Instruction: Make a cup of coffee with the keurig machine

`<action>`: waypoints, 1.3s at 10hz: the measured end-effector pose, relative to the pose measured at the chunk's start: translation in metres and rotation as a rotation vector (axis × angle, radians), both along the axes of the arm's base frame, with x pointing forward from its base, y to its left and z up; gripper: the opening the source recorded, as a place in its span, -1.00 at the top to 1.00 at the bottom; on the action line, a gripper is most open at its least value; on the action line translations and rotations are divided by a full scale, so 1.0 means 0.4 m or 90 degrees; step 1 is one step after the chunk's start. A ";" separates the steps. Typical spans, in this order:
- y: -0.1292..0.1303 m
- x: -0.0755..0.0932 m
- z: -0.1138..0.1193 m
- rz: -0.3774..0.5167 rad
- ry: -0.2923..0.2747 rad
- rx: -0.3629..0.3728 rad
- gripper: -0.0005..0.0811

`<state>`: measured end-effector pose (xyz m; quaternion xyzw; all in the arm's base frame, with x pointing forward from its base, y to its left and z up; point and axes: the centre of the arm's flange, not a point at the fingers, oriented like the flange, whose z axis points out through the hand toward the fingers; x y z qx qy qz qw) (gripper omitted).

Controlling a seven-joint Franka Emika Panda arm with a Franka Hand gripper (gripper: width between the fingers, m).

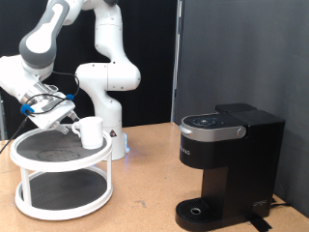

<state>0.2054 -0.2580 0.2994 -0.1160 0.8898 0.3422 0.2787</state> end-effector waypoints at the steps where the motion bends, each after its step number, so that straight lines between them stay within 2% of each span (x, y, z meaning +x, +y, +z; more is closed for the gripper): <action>1: 0.005 -0.001 -0.004 0.000 0.001 0.003 -0.81; 4: 0.013 -0.010 -0.014 0.005 0.008 0.008 -0.81; 7: 0.010 -0.038 -0.014 0.015 0.014 0.023 -0.81; 12: -0.007 -0.063 0.003 0.003 0.005 0.027 -0.81; 13: -0.010 -0.064 0.005 0.001 0.005 0.027 -0.51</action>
